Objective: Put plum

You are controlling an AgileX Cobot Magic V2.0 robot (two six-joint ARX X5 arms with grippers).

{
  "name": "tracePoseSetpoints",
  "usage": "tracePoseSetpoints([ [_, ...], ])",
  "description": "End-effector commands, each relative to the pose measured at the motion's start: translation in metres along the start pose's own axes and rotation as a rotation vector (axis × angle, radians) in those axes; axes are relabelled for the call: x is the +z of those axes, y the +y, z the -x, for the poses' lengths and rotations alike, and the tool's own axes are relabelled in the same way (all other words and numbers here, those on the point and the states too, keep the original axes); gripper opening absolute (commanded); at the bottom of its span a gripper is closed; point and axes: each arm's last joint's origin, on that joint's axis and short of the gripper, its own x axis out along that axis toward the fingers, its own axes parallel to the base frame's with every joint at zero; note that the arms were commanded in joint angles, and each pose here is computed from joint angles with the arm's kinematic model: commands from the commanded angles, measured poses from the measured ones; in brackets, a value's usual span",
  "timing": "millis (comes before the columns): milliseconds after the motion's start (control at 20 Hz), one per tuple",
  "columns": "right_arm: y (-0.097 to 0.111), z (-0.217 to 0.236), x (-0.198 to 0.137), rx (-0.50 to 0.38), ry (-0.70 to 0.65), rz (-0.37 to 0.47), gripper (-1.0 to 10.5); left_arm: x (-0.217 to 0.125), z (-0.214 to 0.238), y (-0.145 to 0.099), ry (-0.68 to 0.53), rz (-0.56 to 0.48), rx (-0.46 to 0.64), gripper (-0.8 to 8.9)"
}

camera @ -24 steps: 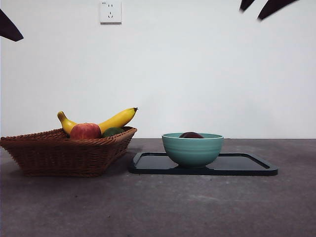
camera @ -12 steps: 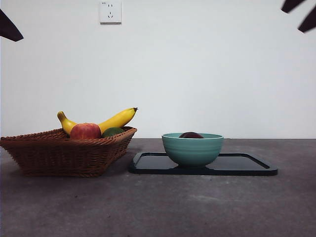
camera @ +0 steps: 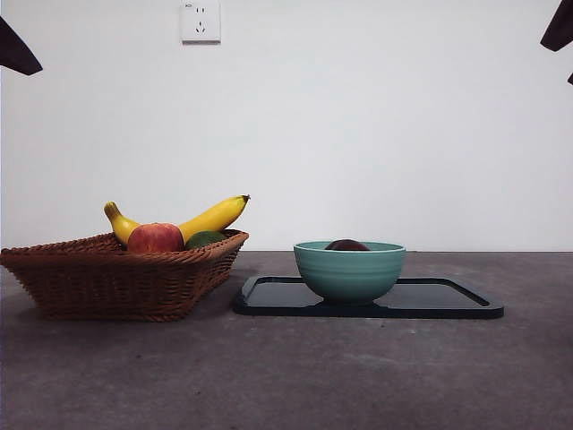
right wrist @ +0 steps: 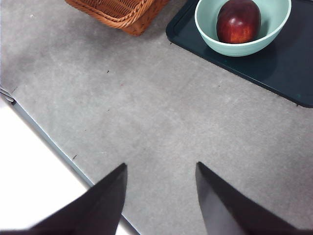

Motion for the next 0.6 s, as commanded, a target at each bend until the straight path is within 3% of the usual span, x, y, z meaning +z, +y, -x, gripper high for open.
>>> tracePoseSetpoints([
  [50,0.001,0.001,0.002,0.008,-0.007,0.001,2.2,0.003,0.001,-0.001,-0.008,-0.021,-0.004,4.04],
  [300,0.001,0.001,0.002,0.008,-0.007,0.001,2.2,0.004,0.001,-0.001,-0.021,-0.019,-0.003,4.05],
  [600,0.001,0.001,0.002,0.008,-0.007,0.001,2.2,0.032,-0.004,-0.001,-0.218,-0.043,-0.014,4.08],
])
